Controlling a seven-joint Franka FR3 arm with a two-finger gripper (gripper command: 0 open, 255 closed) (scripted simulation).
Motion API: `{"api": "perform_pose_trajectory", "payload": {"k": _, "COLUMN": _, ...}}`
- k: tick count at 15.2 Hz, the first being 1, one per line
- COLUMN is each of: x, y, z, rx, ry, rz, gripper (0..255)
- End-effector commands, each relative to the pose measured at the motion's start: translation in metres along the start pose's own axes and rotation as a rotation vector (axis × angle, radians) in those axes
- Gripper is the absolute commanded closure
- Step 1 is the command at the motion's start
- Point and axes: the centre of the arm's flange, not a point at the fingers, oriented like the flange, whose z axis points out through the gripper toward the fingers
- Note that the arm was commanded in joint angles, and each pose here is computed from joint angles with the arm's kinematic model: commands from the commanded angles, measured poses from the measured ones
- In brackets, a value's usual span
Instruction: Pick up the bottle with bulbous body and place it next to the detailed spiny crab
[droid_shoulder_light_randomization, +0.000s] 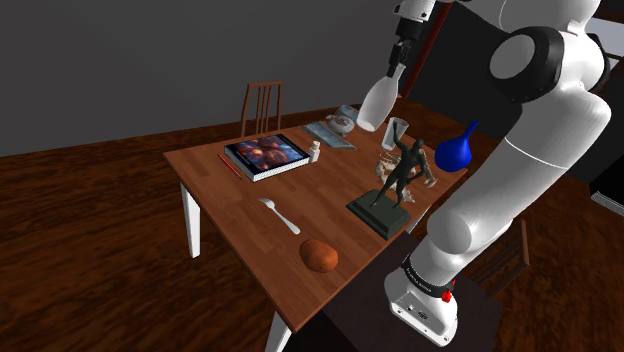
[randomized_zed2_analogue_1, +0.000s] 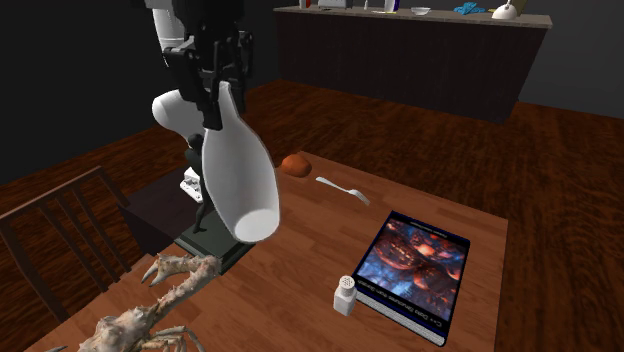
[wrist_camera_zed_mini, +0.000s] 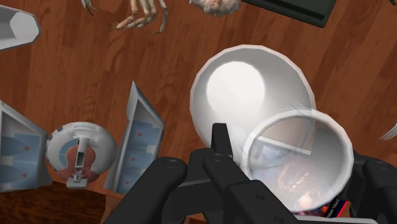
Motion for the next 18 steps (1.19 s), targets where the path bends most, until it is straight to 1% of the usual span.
{"api": "perform_pose_trajectory", "payload": {"k": 1, "x": 0.0, "y": 0.0, "z": 0.01, "rx": -0.001, "ry": 0.001, "rz": 0.0, "gripper": 255}}
{"api": "perform_pose_trajectory", "payload": {"k": 18, "x": 0.003, "y": -0.001, "z": 0.099, "rx": -0.001, "ry": 0.001, "rz": 0.0, "gripper": 255}}
